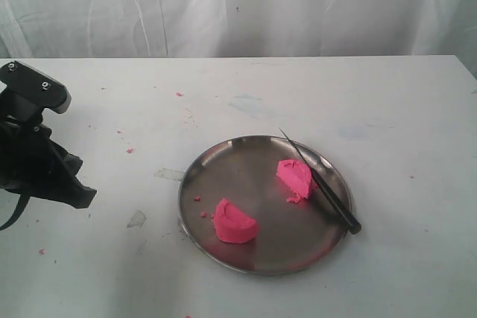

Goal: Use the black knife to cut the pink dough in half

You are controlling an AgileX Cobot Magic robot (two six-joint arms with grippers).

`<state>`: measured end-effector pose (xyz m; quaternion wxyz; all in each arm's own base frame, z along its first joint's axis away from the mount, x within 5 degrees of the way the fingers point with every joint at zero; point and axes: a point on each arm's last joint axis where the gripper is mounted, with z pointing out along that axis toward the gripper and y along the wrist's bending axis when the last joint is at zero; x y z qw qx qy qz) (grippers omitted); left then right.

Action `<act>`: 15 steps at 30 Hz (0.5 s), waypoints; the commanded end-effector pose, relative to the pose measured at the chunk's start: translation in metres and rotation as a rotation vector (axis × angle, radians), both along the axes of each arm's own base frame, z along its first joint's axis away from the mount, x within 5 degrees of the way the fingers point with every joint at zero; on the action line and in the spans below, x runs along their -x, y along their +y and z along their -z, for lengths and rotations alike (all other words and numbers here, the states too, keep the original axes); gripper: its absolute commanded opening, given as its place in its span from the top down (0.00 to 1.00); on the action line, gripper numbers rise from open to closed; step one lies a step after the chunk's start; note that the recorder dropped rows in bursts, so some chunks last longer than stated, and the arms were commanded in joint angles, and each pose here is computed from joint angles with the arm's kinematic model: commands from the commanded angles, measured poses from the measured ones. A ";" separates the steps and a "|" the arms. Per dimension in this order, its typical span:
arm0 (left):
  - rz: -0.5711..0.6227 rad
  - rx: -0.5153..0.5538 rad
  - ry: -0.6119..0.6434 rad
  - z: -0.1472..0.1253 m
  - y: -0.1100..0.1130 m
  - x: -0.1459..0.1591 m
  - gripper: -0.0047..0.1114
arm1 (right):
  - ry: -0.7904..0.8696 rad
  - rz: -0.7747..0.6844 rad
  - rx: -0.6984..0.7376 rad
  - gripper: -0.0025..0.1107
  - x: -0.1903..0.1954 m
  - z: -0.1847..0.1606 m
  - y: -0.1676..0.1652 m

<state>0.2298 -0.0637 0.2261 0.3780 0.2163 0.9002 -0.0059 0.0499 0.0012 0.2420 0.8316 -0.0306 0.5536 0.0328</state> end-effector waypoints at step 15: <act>-0.004 0.016 -0.008 -0.001 -0.001 0.002 0.96 | 0.608 0.102 0.264 0.98 -0.004 0.057 -0.003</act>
